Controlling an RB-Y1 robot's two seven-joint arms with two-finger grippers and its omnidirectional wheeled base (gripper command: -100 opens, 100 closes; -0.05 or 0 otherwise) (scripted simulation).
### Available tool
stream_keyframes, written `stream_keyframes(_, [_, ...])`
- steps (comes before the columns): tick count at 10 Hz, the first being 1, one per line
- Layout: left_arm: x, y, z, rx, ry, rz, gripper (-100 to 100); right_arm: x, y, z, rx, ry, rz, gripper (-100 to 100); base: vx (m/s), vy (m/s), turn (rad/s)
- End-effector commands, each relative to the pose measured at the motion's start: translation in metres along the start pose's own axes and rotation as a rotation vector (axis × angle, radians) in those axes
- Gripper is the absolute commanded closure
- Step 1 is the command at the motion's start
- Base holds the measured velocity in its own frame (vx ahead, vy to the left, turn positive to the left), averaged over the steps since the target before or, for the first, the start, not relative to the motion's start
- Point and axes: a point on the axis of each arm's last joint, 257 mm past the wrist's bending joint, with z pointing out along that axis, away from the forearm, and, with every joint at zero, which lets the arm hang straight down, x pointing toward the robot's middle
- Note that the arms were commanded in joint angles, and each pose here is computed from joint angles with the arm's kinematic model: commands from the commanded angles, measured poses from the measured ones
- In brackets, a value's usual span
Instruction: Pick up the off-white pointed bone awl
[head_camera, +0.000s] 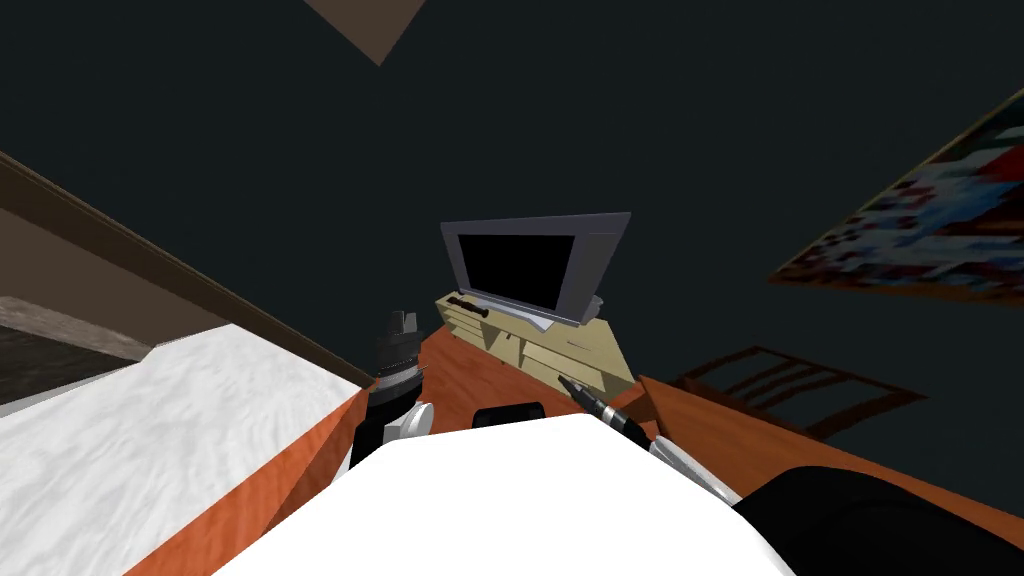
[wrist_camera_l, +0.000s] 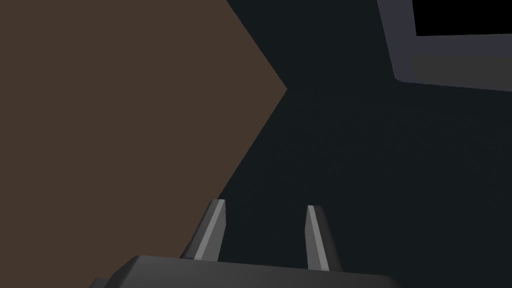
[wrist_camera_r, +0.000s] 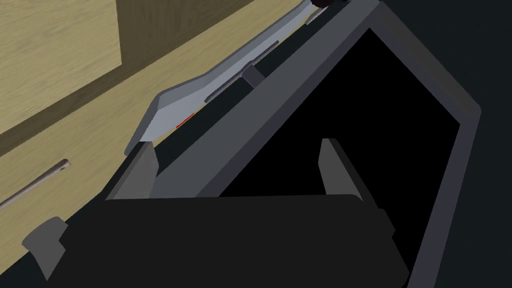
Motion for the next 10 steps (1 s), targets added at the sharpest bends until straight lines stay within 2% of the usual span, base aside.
stream_keyframes(1, [0.000, 0.000, 0.000, 0.000, 0.000, 0.000, 0, 0.033, -0.029, -0.017, 0.064, 0.100, -0.037, -100, 0.053, -0.020, 0.394])
stream_keyframes(2, [0.000, 0.000, 0.000, 0.000, 0.000, 0.000, 0, 0.036, -0.034, -0.019, 0.076, 0.109, -0.047, -100, 0.056, -0.023, 0.159])
stream_keyframes(3, [0.000, 0.000, 0.000, 0.000, 0.000, 0.000, 0, 0.057, -0.057, -0.034, 0.123, 0.180, -0.076, -100, 0.058, -0.006, 0.333])
stream_keyframes(4, [0.000, 0.000, 0.000, 0.000, 0.000, 0.000, 0, 0.058, -0.057, -0.034, 0.123, 0.182, -0.080, -100, 0.040, -0.019, 0.154])
stream_keyframes(5, [0.000, 0.000, 0.000, 0.000, 0.000, 0.000, 0, 0.077, -0.076, -0.049, 0.160, 0.250, -0.115, -100, 0.040, -0.017, 0.287])
stream_keyframes(6, [0.000, 0.000, 0.000, 0.000, 0.000, 0.000, 0, 0.078, -0.080, -0.051, 0.169, 0.254, -0.114, -100, 0.035, -0.020, 0.170])
stream_keyframes(7, [0.000, 0.000, 0.000, 0.000, 0.000, 0.000, 0, 0.095, -0.099, -0.069, 0.206, 0.323, -0.150, -100, 0.042, -0.021, 0.260])
stream_keyframes(8, [0.000, 0.000, 0.000, 0.000, 0.000, 0.000, 0, 0.096, -0.103, -0.071, 0.214, 0.326, -0.149, -100, 0.036, -0.025, 0.162])
stream_keyframes(10, [0.000, 0.000, 0.000, 0.000, 0.000, 0.000, 0, 0.124, -0.137, -0.110, 0.282, 0.456, -0.212, -100, 0.046, -0.025, 0.390])
